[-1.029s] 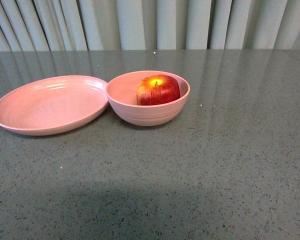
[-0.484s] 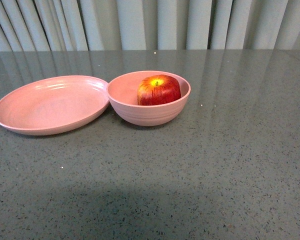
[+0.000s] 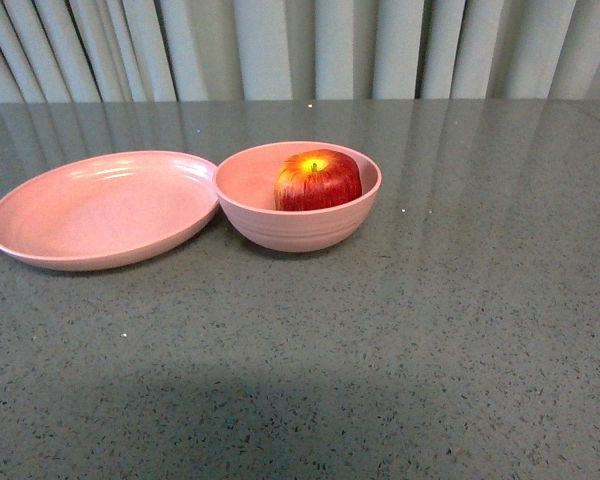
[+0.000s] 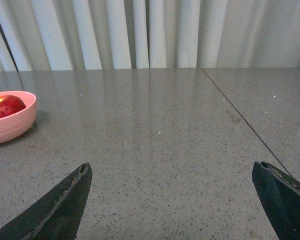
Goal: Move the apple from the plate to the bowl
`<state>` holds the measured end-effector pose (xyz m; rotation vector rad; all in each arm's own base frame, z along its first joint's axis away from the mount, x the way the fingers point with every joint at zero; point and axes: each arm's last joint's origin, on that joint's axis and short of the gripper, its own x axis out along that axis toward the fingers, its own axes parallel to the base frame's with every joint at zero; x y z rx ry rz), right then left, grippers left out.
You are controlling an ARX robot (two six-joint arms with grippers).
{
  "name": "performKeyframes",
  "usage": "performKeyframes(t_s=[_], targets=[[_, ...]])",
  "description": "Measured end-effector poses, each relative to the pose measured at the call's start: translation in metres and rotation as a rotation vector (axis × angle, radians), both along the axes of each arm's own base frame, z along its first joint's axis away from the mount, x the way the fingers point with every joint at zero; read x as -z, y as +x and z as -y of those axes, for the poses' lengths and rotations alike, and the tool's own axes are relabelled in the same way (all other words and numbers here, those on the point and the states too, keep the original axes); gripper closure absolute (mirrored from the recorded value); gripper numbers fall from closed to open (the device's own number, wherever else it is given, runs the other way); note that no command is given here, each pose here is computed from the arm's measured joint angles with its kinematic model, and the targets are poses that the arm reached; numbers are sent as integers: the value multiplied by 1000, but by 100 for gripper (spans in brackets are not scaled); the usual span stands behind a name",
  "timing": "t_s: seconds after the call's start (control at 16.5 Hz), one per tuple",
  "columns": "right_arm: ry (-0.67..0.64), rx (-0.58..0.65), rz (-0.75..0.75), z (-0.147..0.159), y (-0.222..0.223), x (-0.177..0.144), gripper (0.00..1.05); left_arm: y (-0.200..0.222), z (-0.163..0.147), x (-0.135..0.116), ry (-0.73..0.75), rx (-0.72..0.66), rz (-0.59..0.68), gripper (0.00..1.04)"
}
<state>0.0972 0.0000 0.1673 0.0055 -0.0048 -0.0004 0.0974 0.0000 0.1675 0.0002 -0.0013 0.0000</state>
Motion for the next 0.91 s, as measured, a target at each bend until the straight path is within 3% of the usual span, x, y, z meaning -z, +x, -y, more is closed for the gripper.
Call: performKeyframes(t_s=[0.91], targets=[[0, 0, 0, 0, 0, 0, 7, 0, 0, 0, 0, 0, 0, 7]])
